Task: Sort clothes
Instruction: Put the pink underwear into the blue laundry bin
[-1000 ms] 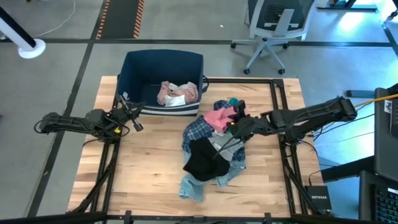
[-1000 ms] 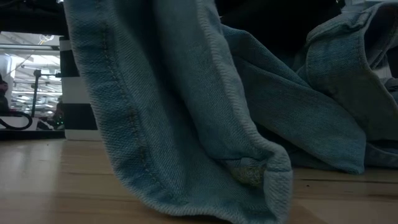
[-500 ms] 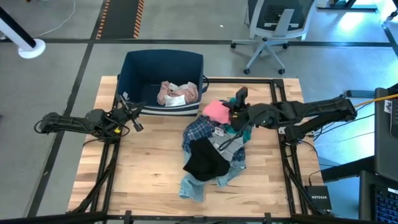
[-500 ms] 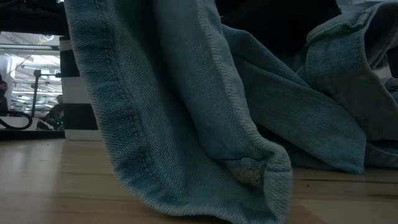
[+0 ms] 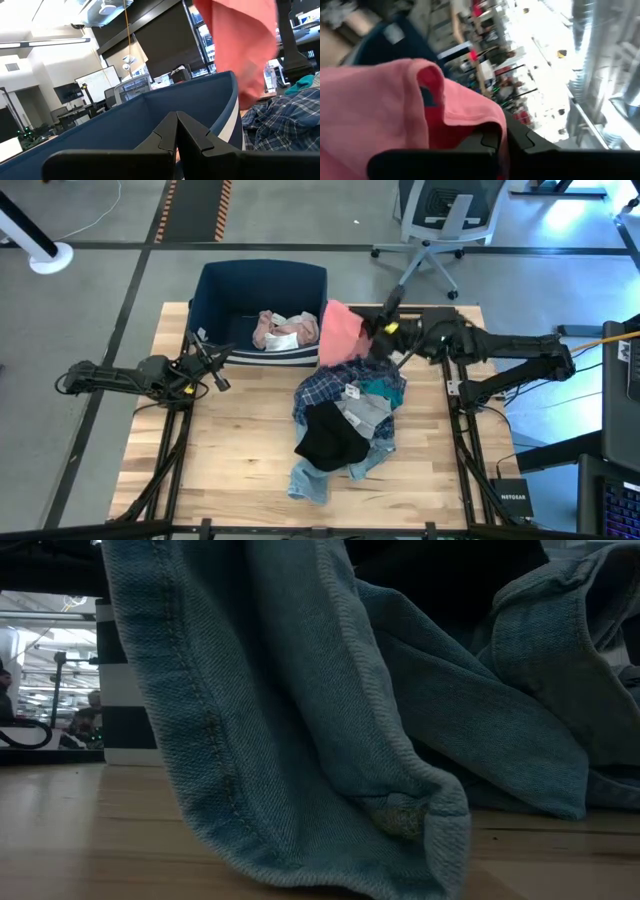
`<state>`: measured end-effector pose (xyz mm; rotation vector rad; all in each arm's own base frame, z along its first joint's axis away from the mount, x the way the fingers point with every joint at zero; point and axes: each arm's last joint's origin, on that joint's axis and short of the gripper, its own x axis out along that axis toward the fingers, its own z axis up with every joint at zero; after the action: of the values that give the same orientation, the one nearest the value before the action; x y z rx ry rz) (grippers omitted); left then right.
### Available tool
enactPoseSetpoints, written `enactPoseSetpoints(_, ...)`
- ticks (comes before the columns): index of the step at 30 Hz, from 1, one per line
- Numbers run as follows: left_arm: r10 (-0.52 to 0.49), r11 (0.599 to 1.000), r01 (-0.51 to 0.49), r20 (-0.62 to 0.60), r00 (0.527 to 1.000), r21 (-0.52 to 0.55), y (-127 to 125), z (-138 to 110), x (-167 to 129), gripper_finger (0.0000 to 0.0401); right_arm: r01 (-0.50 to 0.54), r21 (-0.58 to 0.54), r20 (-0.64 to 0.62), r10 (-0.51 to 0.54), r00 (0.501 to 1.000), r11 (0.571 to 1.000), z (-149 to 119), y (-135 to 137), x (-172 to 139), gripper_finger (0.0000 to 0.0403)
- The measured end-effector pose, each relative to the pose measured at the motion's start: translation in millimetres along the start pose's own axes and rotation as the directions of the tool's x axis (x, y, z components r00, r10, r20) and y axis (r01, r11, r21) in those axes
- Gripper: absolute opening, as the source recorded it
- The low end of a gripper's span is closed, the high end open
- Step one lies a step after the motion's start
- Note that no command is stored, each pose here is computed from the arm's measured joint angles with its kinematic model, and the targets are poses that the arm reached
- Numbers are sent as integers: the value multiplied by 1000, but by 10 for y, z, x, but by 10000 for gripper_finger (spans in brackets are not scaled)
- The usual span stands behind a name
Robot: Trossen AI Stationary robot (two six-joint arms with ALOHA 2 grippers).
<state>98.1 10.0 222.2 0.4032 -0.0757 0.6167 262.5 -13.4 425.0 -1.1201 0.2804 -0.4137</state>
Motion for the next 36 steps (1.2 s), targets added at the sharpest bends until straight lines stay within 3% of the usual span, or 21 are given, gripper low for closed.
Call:
enactPoseSetpoints(8,0,1000,0,0,1000,0,0,0,0,1,179,77,124,-187,974,981,-176,-300,153,12)
enactPoseSetpoints(18,0,1000,0,0,1000,0,0,0,0,1,327,85,184,-337,923,941,-413,-329,590,13)
enactPoseSetpoints(23,0,1000,0,0,1000,0,0,0,0,1,317,61,155,-323,934,947,-483,-424,863,14)
enactPoseSetpoints(29,0,1000,0,0,1000,0,0,0,0,1,221,31,124,-223,967,975,-420,-553,1235,14)
enactPoseSetpoints(36,0,1000,0,0,1000,0,0,-1,0,1,139,15,89,-140,986,990,-389,-502,1596,14)
